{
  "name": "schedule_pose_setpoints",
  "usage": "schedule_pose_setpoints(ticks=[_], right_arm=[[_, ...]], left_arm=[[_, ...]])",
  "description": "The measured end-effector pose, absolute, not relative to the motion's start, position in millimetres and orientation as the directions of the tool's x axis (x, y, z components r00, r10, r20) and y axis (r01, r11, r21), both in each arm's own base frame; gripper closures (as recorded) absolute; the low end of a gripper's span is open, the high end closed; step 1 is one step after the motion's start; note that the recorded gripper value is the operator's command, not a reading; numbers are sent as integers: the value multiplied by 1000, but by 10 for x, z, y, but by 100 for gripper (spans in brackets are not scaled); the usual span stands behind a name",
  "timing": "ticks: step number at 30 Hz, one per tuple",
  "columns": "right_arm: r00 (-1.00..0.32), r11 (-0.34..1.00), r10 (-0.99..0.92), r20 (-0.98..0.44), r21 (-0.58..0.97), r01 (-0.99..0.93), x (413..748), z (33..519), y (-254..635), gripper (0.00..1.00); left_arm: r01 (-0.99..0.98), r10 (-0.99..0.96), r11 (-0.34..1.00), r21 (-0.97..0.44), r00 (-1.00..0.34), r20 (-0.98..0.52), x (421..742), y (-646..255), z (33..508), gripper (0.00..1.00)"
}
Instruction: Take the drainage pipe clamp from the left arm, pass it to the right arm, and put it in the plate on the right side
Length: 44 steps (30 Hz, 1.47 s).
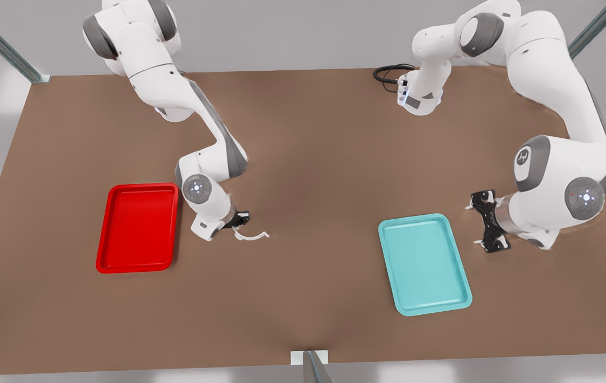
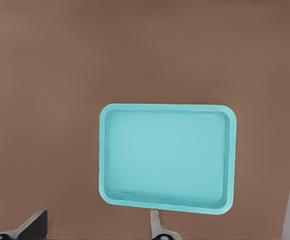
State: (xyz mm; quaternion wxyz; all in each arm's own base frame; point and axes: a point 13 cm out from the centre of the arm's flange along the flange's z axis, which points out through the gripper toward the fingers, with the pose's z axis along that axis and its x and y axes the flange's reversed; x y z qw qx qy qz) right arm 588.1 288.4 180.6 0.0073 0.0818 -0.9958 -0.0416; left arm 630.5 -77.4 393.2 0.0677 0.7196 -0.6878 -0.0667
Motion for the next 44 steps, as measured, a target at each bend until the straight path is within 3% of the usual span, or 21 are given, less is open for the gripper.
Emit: schedule_pose_setpoints(ticks=[1, 2, 6, 9, 12, 19, 20, 21, 28, 29, 31, 33, 35, 39, 42, 44], right_arm=[[-990, 987, -140, 19, 81, -138, 5916, 1791, 2645, 79], [-993, 991, -115, 31, 78, -113, 5943, 1768, 2389, 79], [-999, 999, -9, 32, 51, -8, 5935, 2022, 907, 79], [-1000, 1000, -9, 19, -22, -10, 5962, 2123, -32, 79], [-998, 996, -22, 55, -86, -27, 5857, 1875, -801, 79], [-981, 980, -159, 112, -105, -171, 5645, 1423, -1097, 79], [-977, 977, -176, 119, -103, -189, 5631, 1374, -1097, 63], [-974, 974, -190, 122, -102, -203, 5626, 1344, -1098, 0], [-962, 953, -252, 106, -147, -265, 5780, 1410, -1066, 0], [-958, 945, -281, 54, -159, -286, 6084, 1644, -904, 0], [-919, 908, -386, -81, -208, -363, 7011, 2580, -170, 0], [-904, 901, -414, -105, -188, -391, 7190, 3152, 427, 0], [-906, 899, -420, -56, -165, -407, 6882, 3547, 772, 0], [-947, 942, -322, 12, -91, -322, 5872, 4243, 495, 0], [-968, 968, -237, 84, -60, -242, 5511, 4182, 224, 0], [-981, 980, -187, 57, -59, -191, 5420, 4456, 68, 0]], left_arm=[[-972, -998, 58, 228, -62, -13, 6005, -705, 3887, 0], [-955, -988, 155, 254, -157, 13, 5903, -593, 3837, 0], [-770, -799, 596, 227, -596, 78, 5890, -1197, 4045, 0], [-685, -719, 691, 230, -685, 119, 5883, -1111, 4086, 0], [-618, -649, 760, 201, -738, 183, 5864, -932, 4141, 0], [-437, -467, 884, 168, -851, 240, 5816, -799, 4166, 0], [-414, -443, 896, 163, -862, 245, 5813, -788, 4169, 0], [-391, -420, 907, 158, -873, 249, 5810, -785, 4170, 0], [-251, -278, 959, 132, -922, 268, 5798, -792, 4172, 0], [-234, -261, 964, 129, -927, 269, 5798, -794, 4174, 0], [-203, -230, 971, 125, -935, 269, 5795, -796, 4191, 0], [-172, -199, 978, 121, -943, 267, 5786, -814, 4220, 0], [-137, -164, 984, 115, -950, 266, 5776, -866, 4238, 0], [-87, -115, 989, 116, -957, 266, 5771, -884, 4248, 0], [-61, -90, 991, 115, -959, 268, 5775, -871, 4242, 0], [-47, -76, 992, 114, -960, 269, 5777, -864, 4241, 0]])
